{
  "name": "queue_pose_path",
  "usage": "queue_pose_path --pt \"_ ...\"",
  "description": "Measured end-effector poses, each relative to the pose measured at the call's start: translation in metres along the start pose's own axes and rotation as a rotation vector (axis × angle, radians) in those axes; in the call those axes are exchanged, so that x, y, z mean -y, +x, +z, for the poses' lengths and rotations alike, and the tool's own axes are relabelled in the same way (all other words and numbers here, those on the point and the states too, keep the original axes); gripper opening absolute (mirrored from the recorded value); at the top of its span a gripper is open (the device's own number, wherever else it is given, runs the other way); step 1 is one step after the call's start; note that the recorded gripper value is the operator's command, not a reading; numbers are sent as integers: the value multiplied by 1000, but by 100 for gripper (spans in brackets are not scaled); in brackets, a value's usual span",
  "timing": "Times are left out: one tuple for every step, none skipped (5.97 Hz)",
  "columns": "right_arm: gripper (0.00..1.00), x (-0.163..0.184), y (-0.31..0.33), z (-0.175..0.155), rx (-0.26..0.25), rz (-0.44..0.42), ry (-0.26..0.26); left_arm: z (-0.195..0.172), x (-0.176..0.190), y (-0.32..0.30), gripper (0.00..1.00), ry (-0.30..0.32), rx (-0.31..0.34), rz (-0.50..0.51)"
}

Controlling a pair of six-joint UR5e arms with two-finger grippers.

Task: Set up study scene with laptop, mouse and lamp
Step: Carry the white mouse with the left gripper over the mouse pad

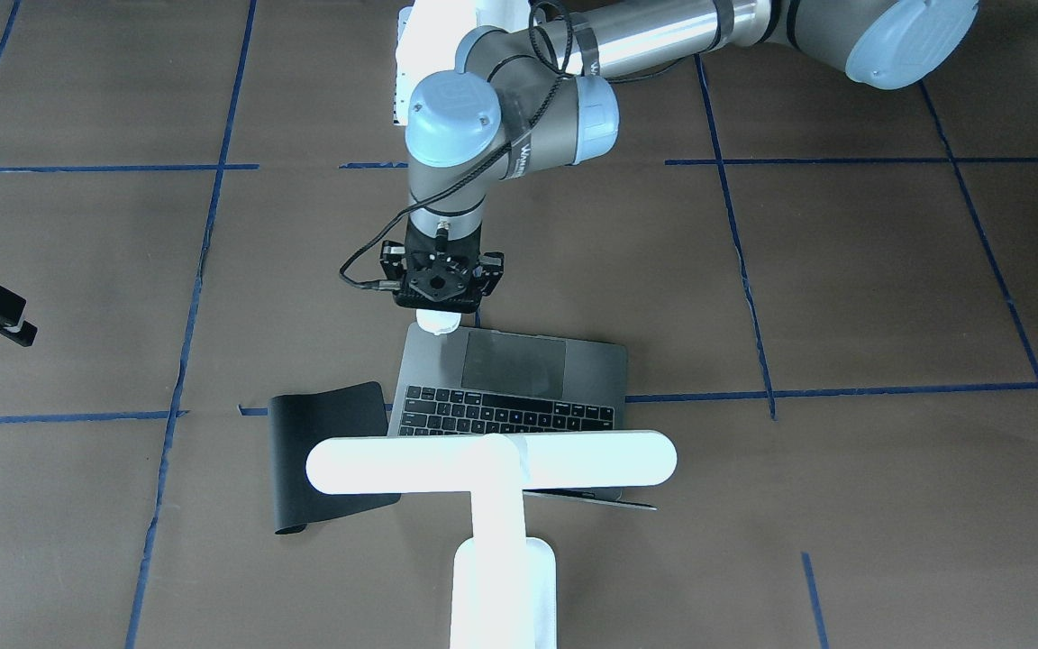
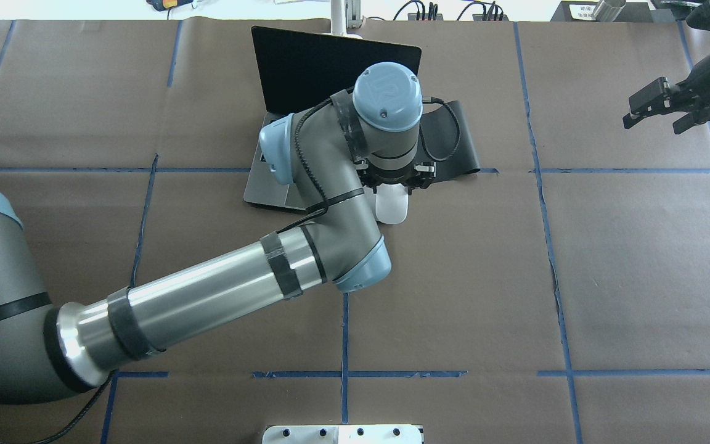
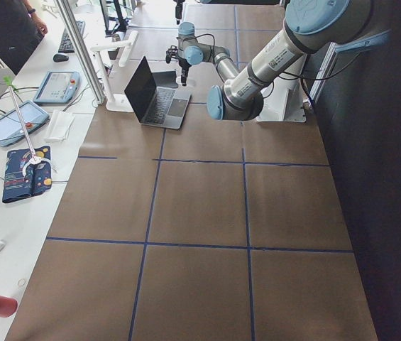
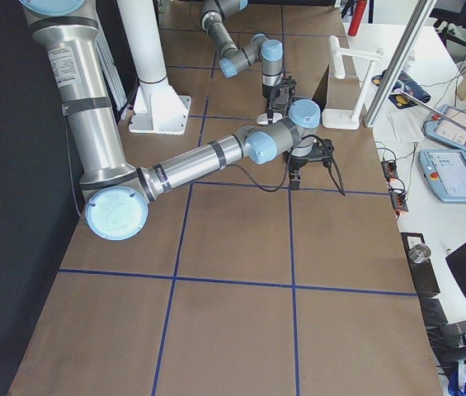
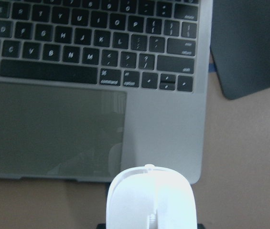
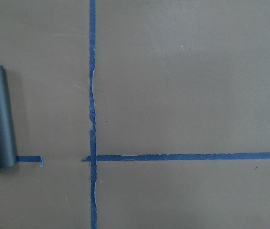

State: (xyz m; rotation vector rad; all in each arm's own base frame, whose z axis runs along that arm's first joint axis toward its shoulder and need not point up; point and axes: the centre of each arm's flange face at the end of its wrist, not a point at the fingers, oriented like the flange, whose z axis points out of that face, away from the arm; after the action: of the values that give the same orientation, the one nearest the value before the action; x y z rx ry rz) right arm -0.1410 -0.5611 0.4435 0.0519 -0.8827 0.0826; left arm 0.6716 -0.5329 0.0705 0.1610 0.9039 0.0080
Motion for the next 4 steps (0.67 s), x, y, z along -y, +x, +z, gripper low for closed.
queue_pose_path --pt "100 -10 21 -5 -9 26 4 13 17 16 0 43 2 -7" --pt "100 -27 44 -10 -21 51 8 23 30 26 0 79 2 -13" --pt "100 -48 62 -13 -33 69 6 26 40 34 0 110 1 -24" --pt "100 -63 73 -14 -41 81 1 26 48 41 2 140 -1 -35"
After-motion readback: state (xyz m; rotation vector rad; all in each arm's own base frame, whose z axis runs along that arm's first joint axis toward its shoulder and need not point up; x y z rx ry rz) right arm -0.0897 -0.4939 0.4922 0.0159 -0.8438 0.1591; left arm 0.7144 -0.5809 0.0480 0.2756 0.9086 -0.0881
